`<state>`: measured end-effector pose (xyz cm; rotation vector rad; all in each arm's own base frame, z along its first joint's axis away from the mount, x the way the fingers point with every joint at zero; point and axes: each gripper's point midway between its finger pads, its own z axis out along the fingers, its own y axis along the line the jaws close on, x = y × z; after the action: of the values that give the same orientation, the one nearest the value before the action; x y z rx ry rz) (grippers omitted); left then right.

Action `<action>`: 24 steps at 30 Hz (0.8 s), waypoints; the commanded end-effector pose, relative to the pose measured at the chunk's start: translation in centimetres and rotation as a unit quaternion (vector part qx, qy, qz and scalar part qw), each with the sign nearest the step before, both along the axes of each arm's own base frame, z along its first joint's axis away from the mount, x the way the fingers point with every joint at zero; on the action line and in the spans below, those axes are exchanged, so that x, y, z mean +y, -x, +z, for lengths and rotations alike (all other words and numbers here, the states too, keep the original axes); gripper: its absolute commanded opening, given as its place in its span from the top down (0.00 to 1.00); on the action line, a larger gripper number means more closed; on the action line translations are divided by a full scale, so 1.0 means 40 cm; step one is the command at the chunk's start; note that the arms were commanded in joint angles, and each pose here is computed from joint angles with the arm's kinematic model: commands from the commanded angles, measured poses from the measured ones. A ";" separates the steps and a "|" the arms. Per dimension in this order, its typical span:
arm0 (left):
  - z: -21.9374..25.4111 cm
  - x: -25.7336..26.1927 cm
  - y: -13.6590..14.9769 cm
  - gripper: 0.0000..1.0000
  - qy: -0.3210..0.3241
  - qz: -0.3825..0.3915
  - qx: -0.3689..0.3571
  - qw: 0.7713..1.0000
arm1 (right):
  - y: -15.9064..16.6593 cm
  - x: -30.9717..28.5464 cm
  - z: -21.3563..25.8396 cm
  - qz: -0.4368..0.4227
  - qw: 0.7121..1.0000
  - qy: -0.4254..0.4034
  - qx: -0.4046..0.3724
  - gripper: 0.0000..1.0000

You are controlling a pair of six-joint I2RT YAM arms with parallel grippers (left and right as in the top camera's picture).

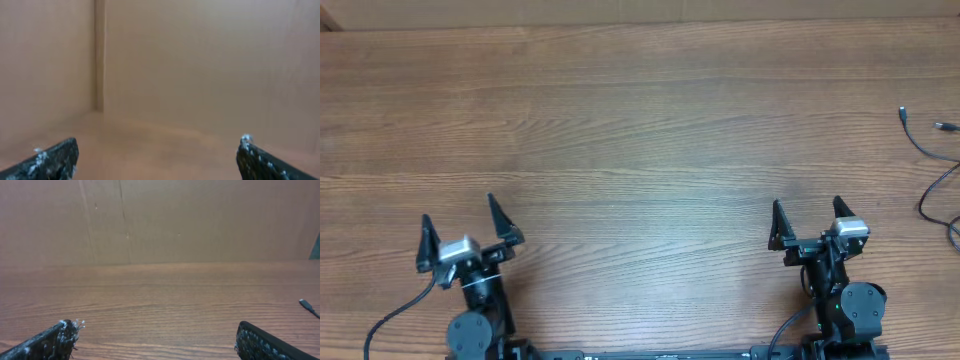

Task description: Untangle cables

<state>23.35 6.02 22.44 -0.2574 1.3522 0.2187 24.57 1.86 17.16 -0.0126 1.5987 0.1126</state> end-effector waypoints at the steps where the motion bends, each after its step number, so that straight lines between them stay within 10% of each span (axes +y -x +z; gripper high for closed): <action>1: -0.060 -0.017 -0.013 0.01 -0.013 -0.020 0.053 0.998 | 0.000 -0.001 -0.005 -0.001 1.000 -0.001 -0.001 0.00; 24: -0.168 -0.059 -0.025 0.00 -0.025 -0.071 0.144 0.987 | 0.000 -0.001 -0.005 -0.001 1.000 -0.001 -0.001 0.00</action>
<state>24.33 3.79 15.75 -0.1142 1.6438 0.1664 24.56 1.88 17.13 -0.0141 1.5998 0.1128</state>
